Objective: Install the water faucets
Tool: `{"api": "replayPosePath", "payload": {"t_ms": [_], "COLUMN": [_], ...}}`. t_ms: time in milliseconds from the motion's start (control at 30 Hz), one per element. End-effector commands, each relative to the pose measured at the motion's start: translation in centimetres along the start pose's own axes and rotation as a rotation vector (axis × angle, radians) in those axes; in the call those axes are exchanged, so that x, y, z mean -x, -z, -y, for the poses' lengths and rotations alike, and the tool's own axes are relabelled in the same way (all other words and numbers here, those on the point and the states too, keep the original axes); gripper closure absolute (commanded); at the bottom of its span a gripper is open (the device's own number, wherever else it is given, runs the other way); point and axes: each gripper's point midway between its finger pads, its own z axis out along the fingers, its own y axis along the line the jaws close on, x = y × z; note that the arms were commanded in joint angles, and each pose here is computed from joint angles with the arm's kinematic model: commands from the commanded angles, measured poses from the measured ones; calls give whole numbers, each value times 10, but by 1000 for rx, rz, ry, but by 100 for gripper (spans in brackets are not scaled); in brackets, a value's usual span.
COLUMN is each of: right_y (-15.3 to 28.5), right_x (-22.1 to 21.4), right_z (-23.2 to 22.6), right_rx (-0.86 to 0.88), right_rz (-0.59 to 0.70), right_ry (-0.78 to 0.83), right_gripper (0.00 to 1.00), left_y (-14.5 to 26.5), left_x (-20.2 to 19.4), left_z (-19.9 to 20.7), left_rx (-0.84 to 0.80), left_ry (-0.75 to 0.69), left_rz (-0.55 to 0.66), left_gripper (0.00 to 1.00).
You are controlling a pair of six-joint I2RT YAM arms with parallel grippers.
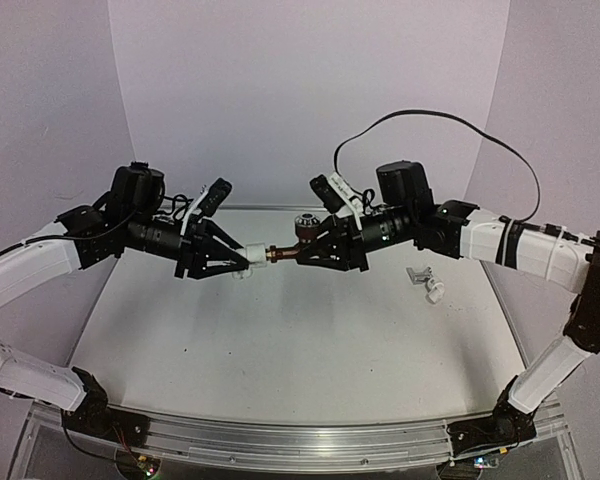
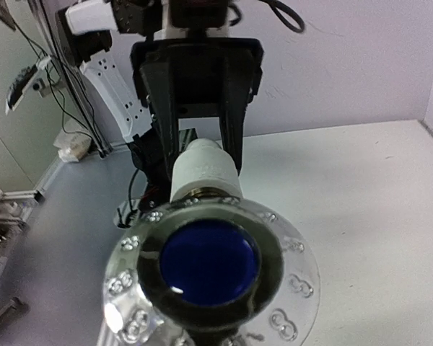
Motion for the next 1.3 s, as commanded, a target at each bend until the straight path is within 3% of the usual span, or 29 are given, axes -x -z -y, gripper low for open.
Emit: {"api": "replayPosePath", "payload": {"t_ms": [0, 33, 200, 333, 400, 467, 533, 667, 800, 933, 1033, 1267], "right_y": [-5, -7, -16, -17, -16, -12, -4, 23, 50, 69, 74, 45], "right_x": [43, 45, 46, 43, 43, 46, 49, 51, 43, 28, 24, 6], "right_z": [-53, -49, -32, -7, 0, 7, 16, 36, 48, 48, 37, -4], "right_rx": [353, 374, 376, 294, 262, 216, 159, 27, -169, -392, -441, -311], "right_rz": [15, -4, -55, -46, -33, -4, 36, 120, 143, 53, -8, -128], "right_ry": [-353, -447, -728, -924, -971, -980, -952, -845, -595, -92, 273, 880], "right_gripper": [90, 86, 86, 84, 69, 44, 25, 13, 8, 3, 2, 4], "left_y": [12, 13, 43, 62, 65, 67, 69, 67, 60, 50, 43, 22], "left_x": [10, 14, 33, 52, 54, 52, 44, 22, 6, 1, 0, -5], "left_z": [-68, -75, -111, -113, -105, -95, -87, -78, -56, -30, -12, 35], "left_rx": [477, 530, 865, 981, 967, 937, 898, 807, 669, 493, 323, -89], "left_ry": [-579, -636, -914, -934, -900, -829, -736, -473, -288, -132, -13, 231], "left_rz": [-119, -140, -197, -154, -107, -45, -14, -39, -49, -62, -76, -104], "left_gripper": [100, 100, 100, 100, 100, 100, 100, 100, 100, 100, 100, 100]}}
